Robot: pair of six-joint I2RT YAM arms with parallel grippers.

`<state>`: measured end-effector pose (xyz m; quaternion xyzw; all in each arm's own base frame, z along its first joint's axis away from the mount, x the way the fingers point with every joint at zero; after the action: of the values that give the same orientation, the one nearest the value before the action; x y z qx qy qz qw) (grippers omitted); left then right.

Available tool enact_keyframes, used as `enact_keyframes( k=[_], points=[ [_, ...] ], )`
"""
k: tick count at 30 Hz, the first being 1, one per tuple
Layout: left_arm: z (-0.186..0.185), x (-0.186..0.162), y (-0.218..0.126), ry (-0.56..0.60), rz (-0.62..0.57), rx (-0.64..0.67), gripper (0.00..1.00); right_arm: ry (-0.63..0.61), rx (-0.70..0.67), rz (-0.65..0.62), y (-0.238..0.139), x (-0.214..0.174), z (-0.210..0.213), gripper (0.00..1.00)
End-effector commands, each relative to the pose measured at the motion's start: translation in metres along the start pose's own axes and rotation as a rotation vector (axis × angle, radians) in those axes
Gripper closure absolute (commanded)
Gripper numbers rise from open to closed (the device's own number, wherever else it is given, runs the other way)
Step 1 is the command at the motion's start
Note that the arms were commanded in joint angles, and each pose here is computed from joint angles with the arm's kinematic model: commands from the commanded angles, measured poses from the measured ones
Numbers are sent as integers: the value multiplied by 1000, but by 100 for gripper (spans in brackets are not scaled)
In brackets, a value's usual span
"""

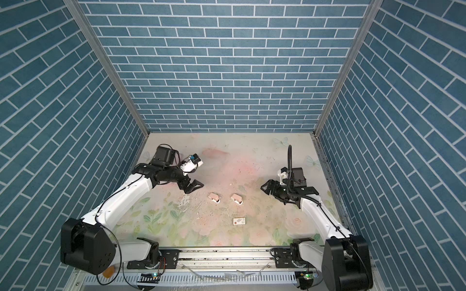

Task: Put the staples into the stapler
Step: 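Move the left gripper toward the white staple box while the right approaches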

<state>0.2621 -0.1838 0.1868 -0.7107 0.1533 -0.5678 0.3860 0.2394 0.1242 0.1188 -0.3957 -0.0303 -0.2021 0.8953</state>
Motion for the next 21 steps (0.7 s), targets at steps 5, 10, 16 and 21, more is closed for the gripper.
enact_keyframes(
  k=[5, 10, 16, 21],
  points=[
    [-69, 13, 27, 31, -53, -240, 5, 114, 104, 44, -1, -20, 7, 19],
    [-85, 27, 54, 78, -178, -278, 2, 131, 106, 37, 1, -20, 4, 19],
    [-108, 18, 91, 177, -244, -251, 2, 162, 129, 75, 3, -25, 6, 21],
    [-127, -4, 116, 182, -219, -217, 2, 181, 153, 80, -2, -29, 11, 24]
  ],
)
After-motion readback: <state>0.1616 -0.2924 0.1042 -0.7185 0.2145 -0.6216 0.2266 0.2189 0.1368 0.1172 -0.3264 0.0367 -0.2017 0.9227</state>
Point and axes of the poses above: each gripper's point midway between its finger pads, its own y axis out along the fingers, its own z axis along the line the jaws close on, x = y × z, the point moved 2 cm from there along -y, back along the fingers, and after that the axes turned 4 degrees about y, right-handed, at the moved point
